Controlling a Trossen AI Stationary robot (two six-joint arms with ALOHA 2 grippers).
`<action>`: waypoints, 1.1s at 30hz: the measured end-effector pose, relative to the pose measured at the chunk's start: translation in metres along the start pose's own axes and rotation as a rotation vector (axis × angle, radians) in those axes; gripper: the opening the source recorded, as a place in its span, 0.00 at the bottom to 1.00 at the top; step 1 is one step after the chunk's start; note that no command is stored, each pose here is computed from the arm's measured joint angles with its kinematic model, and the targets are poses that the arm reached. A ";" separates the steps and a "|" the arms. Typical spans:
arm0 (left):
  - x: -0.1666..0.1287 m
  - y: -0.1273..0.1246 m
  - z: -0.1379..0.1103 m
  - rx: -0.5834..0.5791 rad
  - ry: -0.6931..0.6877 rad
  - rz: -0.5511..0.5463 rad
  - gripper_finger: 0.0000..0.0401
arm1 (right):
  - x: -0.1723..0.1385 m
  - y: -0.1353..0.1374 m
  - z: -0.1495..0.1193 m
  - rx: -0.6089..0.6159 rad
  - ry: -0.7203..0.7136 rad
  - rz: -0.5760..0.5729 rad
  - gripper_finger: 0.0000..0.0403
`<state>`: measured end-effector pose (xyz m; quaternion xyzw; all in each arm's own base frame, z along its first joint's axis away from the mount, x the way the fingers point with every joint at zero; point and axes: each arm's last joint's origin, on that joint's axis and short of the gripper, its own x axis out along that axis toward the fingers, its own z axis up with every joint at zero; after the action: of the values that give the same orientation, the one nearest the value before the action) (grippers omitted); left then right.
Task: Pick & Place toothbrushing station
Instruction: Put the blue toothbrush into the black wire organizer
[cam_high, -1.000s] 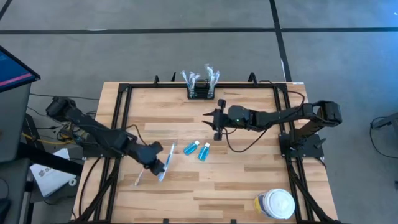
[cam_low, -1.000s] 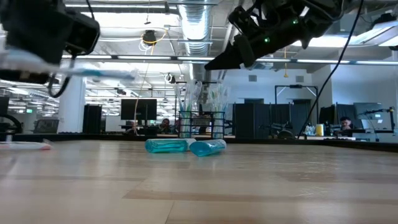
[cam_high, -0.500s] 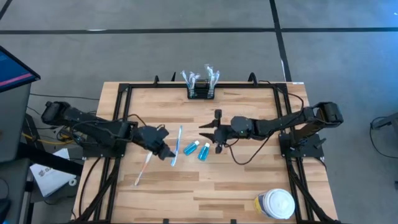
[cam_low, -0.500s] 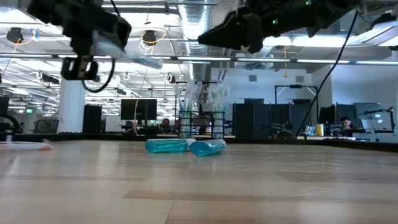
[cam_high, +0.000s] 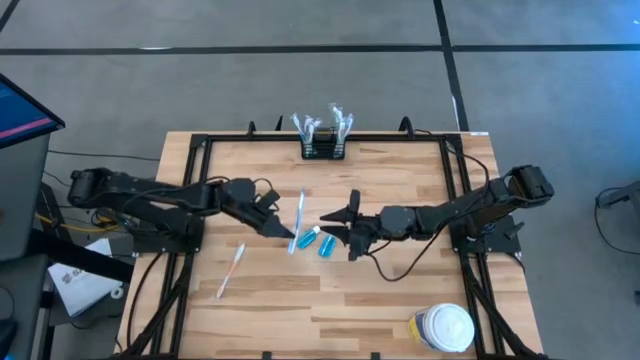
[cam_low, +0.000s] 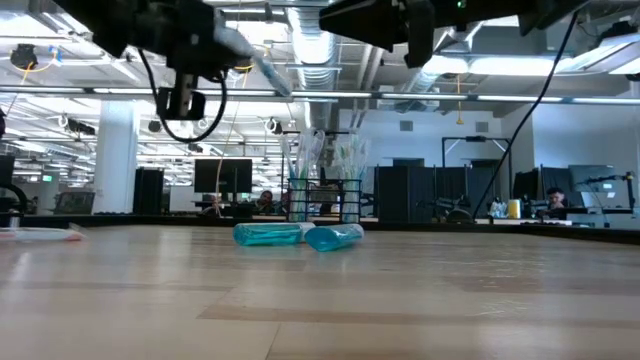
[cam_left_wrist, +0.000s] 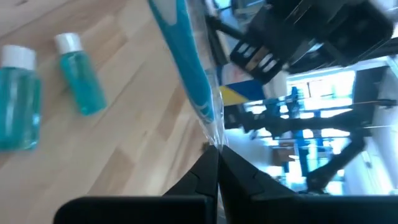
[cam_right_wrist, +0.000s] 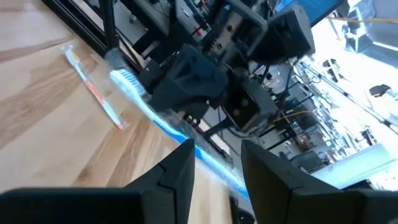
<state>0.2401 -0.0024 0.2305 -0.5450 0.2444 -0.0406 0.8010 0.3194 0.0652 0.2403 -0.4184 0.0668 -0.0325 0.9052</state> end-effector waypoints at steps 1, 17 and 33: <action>0.001 0.000 0.002 -0.008 -0.004 -0.014 0.00 | 0.000 0.001 0.001 -0.009 -0.003 0.003 0.30; 0.029 0.007 0.021 -0.055 0.006 -0.215 0.00 | -0.005 0.010 0.009 -0.067 -0.011 0.016 0.30; 0.032 0.009 0.022 -0.067 0.026 -0.233 0.00 | 0.033 0.039 0.012 -0.177 0.098 -0.004 0.30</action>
<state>0.2760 0.0090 0.2178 -0.5955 0.1910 -0.1323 0.7690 0.3540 0.0952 0.2151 -0.4949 0.1125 -0.0488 0.8602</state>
